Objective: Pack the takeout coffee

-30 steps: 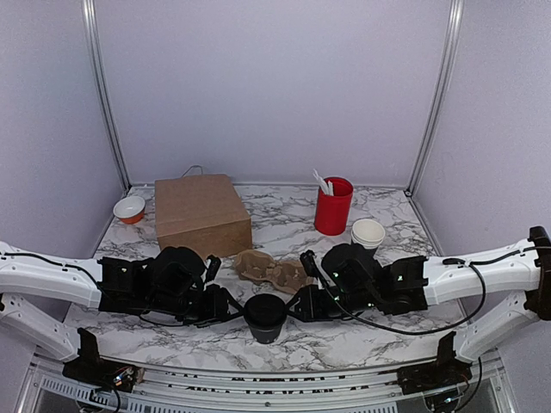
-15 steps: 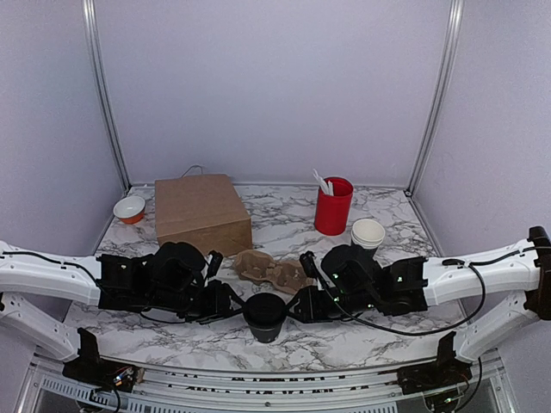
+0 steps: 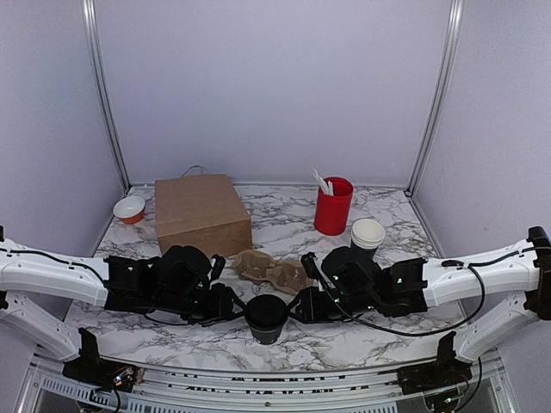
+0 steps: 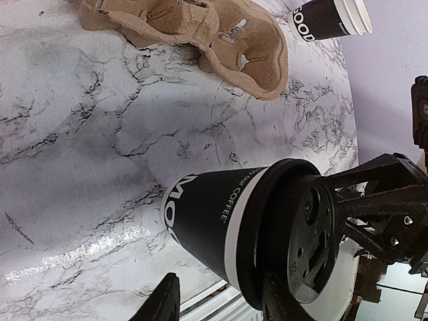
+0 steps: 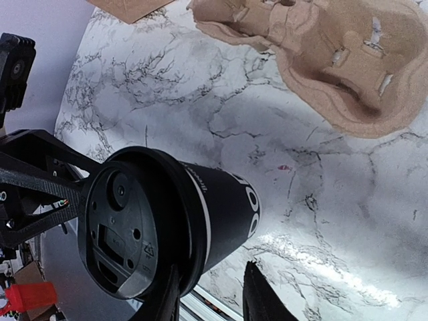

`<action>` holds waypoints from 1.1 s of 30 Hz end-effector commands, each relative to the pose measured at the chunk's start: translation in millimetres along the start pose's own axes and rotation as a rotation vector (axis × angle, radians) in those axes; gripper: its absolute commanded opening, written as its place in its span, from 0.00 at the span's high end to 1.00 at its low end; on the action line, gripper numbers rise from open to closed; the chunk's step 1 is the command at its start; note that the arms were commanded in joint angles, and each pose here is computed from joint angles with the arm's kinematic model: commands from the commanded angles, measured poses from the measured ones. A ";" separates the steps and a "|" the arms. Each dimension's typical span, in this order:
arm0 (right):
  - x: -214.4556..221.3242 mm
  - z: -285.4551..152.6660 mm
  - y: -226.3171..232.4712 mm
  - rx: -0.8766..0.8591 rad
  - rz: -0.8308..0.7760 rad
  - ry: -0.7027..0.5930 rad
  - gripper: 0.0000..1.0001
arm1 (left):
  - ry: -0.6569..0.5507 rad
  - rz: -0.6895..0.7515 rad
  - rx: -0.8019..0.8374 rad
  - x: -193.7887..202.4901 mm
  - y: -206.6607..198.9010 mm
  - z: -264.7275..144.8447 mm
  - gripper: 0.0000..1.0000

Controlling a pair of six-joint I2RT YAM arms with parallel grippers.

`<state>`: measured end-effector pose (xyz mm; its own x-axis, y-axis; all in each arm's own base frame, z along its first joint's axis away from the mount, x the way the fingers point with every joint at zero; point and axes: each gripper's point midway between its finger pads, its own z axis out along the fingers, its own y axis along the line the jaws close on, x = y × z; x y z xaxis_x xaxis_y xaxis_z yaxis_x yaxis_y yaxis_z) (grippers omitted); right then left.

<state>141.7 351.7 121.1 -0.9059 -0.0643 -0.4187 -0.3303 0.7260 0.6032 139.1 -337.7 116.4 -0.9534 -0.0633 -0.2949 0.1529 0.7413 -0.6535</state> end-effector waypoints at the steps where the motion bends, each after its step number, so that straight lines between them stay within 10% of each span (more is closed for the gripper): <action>1: 1.0 1.1 3.6 -0.008 -0.003 -0.007 0.68 | 0.004 0.018 0.013 0.7 -8.5 5.5 0.58; 33: 51.9 16.8 -35.1 0.140 -0.007 0.083 0.69 | 0.158 0.060 -0.240 47.5 66.4 30.9 0.78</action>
<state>138.9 353.5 116.4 -0.8975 0.0046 -0.4410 -0.2926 0.7419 0.6033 137.6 -347.9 107.1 -0.9533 -0.0425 -0.2989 0.1680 0.7479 -0.6422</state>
